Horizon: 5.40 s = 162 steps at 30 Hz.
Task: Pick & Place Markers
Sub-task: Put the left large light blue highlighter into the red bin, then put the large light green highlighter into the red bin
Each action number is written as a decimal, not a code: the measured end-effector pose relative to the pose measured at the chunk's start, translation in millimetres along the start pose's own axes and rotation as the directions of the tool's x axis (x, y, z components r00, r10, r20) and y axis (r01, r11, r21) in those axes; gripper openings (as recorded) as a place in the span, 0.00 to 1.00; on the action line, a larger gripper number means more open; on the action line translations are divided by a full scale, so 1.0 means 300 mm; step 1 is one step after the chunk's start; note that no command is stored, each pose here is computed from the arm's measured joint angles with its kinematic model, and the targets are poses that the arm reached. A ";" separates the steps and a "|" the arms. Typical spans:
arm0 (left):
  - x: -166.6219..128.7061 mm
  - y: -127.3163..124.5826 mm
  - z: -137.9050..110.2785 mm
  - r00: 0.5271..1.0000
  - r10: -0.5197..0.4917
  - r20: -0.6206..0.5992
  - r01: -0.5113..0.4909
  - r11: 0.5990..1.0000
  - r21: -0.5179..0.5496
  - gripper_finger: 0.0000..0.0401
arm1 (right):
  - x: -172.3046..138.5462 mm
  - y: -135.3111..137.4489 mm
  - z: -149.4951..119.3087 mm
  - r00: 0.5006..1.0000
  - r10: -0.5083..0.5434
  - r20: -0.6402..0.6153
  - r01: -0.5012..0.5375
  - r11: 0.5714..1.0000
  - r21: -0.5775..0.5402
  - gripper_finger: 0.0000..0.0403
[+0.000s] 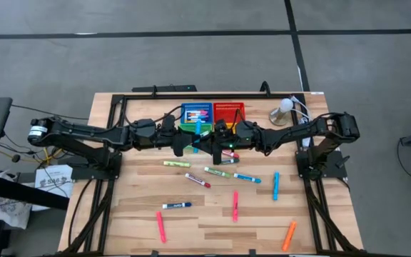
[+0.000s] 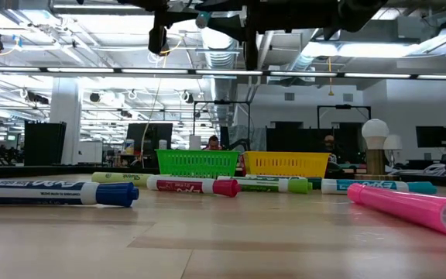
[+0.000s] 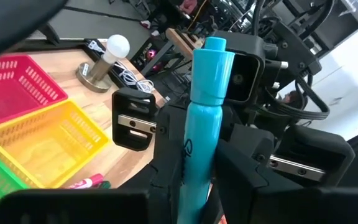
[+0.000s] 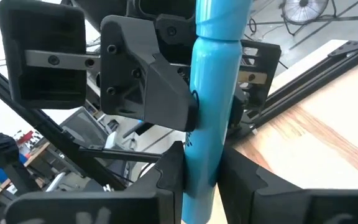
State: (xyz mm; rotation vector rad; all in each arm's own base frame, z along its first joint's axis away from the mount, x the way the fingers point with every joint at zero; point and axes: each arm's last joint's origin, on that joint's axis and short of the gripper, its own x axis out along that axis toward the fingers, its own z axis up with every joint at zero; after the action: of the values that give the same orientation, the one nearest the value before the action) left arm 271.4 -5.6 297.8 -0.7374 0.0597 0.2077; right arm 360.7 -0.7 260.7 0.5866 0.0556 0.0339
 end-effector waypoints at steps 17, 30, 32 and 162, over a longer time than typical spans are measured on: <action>-0.124 -0.017 0.060 1.000 0.015 -0.002 -0.014 0.949 0.316 0.63 | -0.004 -0.032 -0.010 0.996 -0.065 -0.065 0.064 0.998 -0.013 0.15; -0.240 0.053 0.028 0.995 0.091 -0.040 -0.075 0.954 0.292 0.66 | -0.216 -0.234 0.160 0.860 -0.462 -0.217 0.409 0.878 -0.248 0.15; -0.236 0.072 0.006 0.993 0.107 -0.057 -0.086 0.952 0.294 0.66 | -0.251 -0.265 0.190 0.822 -0.517 -0.238 0.448 0.846 -0.289 0.15; -0.139 0.188 -0.207 0.880 0.201 -0.430 0.011 0.897 0.443 0.66 | -0.497 -0.060 0.173 0.990 0.001 -0.140 -0.031 0.977 -0.211 0.27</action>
State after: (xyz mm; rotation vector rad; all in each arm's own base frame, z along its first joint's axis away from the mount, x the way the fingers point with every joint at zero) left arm 220.2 -13.8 219.8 -0.3195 0.5915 0.1017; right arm 215.4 -51.4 300.5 0.3695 0.1812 0.0958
